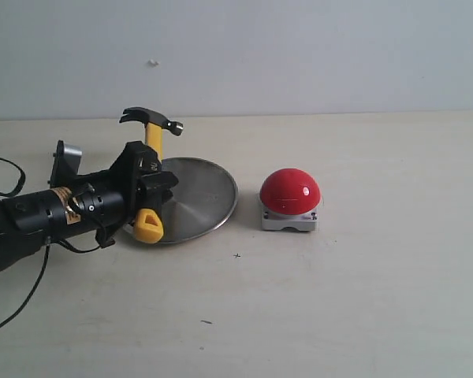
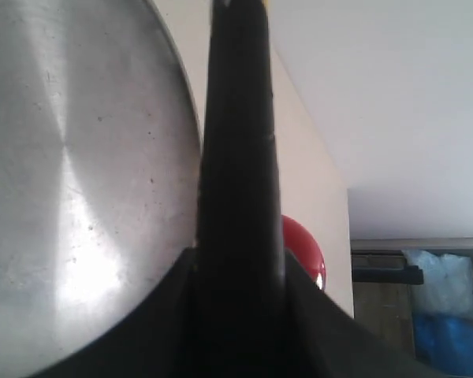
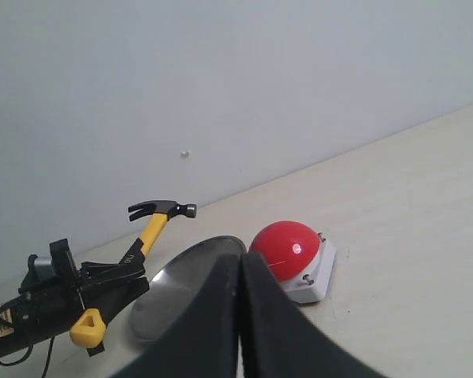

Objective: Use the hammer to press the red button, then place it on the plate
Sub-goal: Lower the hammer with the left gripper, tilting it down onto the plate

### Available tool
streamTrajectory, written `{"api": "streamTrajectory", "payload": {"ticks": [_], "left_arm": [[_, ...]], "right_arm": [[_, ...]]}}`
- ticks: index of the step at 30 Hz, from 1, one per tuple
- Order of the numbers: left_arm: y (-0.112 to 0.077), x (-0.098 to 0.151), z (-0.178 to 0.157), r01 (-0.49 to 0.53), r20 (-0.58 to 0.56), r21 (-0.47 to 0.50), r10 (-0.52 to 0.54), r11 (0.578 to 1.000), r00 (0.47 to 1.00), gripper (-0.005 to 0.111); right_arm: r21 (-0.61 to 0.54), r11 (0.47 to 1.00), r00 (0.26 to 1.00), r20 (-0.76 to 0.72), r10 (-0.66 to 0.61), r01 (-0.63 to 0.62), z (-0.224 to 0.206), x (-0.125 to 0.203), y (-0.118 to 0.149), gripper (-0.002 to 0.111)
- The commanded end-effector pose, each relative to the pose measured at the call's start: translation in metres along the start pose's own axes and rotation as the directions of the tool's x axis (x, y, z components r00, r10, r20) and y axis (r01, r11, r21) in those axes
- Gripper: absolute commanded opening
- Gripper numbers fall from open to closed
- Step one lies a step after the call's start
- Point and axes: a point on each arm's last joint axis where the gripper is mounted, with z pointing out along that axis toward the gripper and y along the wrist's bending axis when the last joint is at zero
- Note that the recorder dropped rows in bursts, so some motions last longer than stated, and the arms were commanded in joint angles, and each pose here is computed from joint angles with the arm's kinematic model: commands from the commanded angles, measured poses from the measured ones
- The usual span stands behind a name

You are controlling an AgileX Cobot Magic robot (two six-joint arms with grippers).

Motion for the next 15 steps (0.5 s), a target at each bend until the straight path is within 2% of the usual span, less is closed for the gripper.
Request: {"api": "streamTrajectory", "payload": {"ticks": [1,9,15], "left_arm": [[-0.010,-0.002,0.001,-0.059,0.016,0.066,0.059,0.996,0.998,0.000],[-0.013,-0.007,0.008,-0.114,0.007,0.023,0.114,0.993,0.993,0.000],[0.002,-0.004,0.019,-0.076,-0.035,0.011,0.076,0.997,0.996,0.000]], "right_arm": [[0.005,1.000,1.000,0.007,-0.008,0.008,0.000,0.001,-0.001,0.000],[0.005,1.000,1.000,0.007,-0.008,0.008,0.000,0.001,-0.001,0.000],[0.005,1.000,1.000,0.007,-0.008,0.008,0.000,0.001,-0.001,0.000]]}}
